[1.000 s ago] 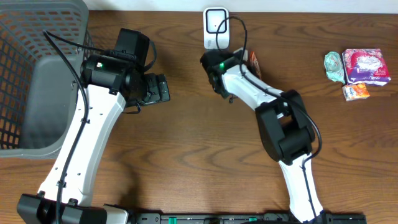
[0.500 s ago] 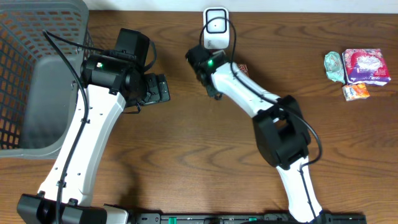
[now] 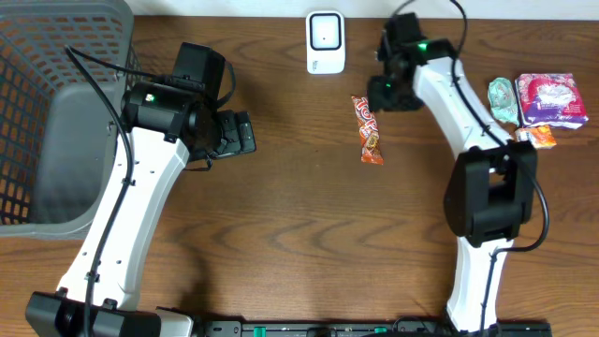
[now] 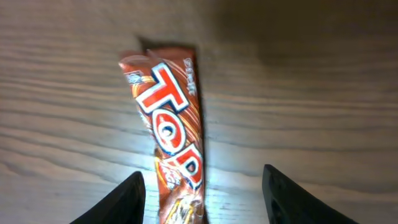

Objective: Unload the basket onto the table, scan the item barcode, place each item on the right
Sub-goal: 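Lift the red-brown bar and hold it in front of the scanner, then carry the red-brown bar right and release it onto the item pile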

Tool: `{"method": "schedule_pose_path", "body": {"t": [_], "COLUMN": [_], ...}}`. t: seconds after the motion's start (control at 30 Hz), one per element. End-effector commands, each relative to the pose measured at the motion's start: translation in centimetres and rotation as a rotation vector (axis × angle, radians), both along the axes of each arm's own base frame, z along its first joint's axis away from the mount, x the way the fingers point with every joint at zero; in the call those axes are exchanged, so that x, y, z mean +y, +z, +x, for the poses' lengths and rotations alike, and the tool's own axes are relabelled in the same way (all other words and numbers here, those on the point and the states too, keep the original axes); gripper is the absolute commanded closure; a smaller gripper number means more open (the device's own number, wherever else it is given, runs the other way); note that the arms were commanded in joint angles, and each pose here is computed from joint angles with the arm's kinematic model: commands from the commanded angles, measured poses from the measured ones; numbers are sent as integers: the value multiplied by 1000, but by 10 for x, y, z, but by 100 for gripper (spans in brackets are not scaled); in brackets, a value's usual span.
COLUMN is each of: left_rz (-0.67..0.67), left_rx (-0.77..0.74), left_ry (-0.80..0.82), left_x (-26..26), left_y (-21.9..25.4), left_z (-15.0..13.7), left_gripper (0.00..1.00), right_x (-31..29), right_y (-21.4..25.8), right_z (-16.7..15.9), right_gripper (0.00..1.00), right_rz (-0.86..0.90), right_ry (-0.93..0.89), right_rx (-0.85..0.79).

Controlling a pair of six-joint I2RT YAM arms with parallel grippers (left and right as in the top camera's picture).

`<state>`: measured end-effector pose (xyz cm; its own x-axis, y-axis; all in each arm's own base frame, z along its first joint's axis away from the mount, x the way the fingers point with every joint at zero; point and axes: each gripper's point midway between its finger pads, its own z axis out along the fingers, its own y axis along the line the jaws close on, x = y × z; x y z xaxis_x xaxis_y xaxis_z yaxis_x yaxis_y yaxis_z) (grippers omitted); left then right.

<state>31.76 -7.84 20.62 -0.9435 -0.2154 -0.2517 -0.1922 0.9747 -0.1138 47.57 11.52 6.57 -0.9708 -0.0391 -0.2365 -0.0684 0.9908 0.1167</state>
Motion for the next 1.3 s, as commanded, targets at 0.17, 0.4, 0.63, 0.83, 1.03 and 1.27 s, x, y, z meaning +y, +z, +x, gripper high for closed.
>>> {"method": "schedule_pose_path", "body": {"t": [0.17, 0.4, 0.63, 0.83, 1.03, 1.27], "left_rz": [15, 15, 15, 15, 15, 15], "left_rx": [11, 11, 11, 11, 11, 11], "left_ry": [-7, -7, -7, -7, -7, -7], "left_x": [2, 2, 2, 2, 2, 2], "left_y": [-4, -4, -4, -4, -4, -4], "left_z": [-1, -1, -1, -1, -1, -1], "left_gripper": [2, 2, 2, 2, 2, 2], "right_x": [27, 23, 59, 80, 96, 120], "right_y": [-54, -78, -26, 80, 129, 101], "right_z": [-21, -33, 1, 55, 96, 121], "right_gripper": [40, 74, 99, 99, 99, 99], "right_rz": [63, -37, 11, 97, 172, 200], "right_ry": [86, 26, 58, 36, 23, 41], "right_rx": [40, 43, -102, -366, -597, -665]}}
